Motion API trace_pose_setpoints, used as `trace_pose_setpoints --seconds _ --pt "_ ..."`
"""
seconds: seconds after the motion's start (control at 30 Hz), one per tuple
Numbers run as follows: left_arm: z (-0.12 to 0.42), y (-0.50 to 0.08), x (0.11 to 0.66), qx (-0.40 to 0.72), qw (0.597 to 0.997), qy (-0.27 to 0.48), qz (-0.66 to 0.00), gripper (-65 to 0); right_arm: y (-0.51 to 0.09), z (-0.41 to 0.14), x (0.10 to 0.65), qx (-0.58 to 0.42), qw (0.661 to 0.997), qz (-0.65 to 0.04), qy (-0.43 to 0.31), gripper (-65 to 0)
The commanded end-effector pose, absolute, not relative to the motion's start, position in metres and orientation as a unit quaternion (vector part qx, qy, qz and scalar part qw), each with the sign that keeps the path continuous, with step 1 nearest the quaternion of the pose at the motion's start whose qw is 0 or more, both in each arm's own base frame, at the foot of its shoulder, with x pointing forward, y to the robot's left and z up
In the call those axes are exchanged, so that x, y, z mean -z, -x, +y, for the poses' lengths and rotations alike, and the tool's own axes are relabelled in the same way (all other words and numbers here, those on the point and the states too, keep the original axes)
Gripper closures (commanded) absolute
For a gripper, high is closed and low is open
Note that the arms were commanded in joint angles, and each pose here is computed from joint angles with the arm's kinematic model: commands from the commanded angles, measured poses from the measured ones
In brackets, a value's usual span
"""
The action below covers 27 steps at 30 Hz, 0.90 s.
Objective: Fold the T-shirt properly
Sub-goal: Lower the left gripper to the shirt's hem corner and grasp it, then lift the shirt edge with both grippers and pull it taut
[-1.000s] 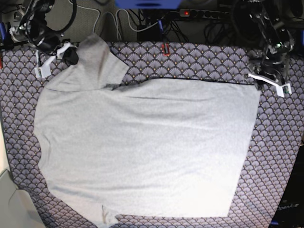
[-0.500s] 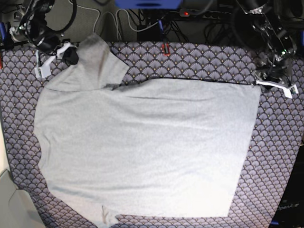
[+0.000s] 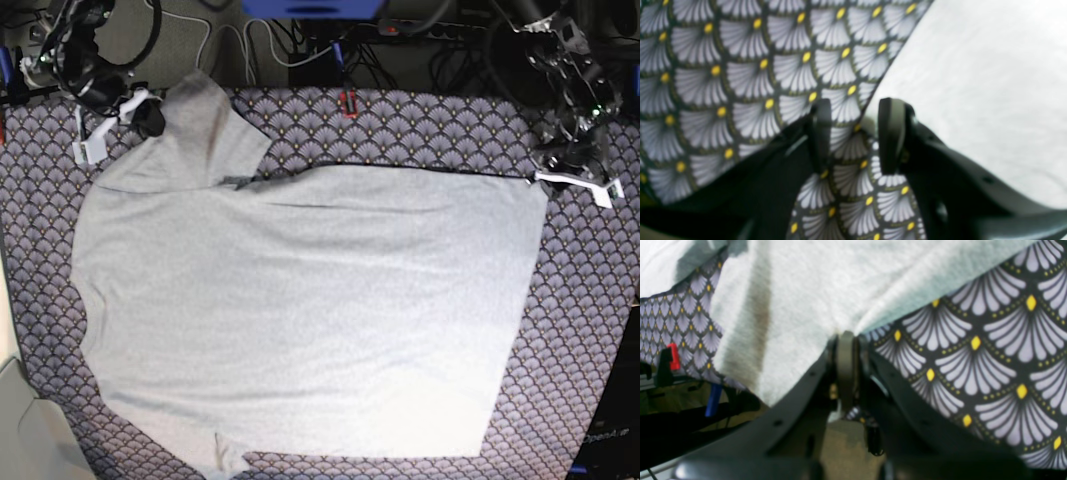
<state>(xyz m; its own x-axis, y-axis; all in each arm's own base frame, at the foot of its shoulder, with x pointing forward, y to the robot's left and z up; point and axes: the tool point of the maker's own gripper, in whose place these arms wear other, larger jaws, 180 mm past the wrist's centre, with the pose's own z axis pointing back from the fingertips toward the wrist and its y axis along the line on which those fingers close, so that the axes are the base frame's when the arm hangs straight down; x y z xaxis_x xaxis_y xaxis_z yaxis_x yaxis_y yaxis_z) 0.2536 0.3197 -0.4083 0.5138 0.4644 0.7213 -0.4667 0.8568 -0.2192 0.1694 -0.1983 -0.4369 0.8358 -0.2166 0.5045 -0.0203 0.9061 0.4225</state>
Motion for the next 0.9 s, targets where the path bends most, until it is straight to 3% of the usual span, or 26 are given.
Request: trace_pose_setpoints --seconds 0.0,0.87 --pt "0.327 -0.260 0.390 -0.258 0.859 -0.007 -0.442 -23.5 -0.146 -0.204 0.452 0.040 0.956 -0.224 -0.186 0.0" --pt "0.305 -0.269 0.426 -0.284 0.867 0.037 -0.408 -23.4 -0.145 -0.203 0.453 0.039 0.956 -0.222 -0.187 0.0"
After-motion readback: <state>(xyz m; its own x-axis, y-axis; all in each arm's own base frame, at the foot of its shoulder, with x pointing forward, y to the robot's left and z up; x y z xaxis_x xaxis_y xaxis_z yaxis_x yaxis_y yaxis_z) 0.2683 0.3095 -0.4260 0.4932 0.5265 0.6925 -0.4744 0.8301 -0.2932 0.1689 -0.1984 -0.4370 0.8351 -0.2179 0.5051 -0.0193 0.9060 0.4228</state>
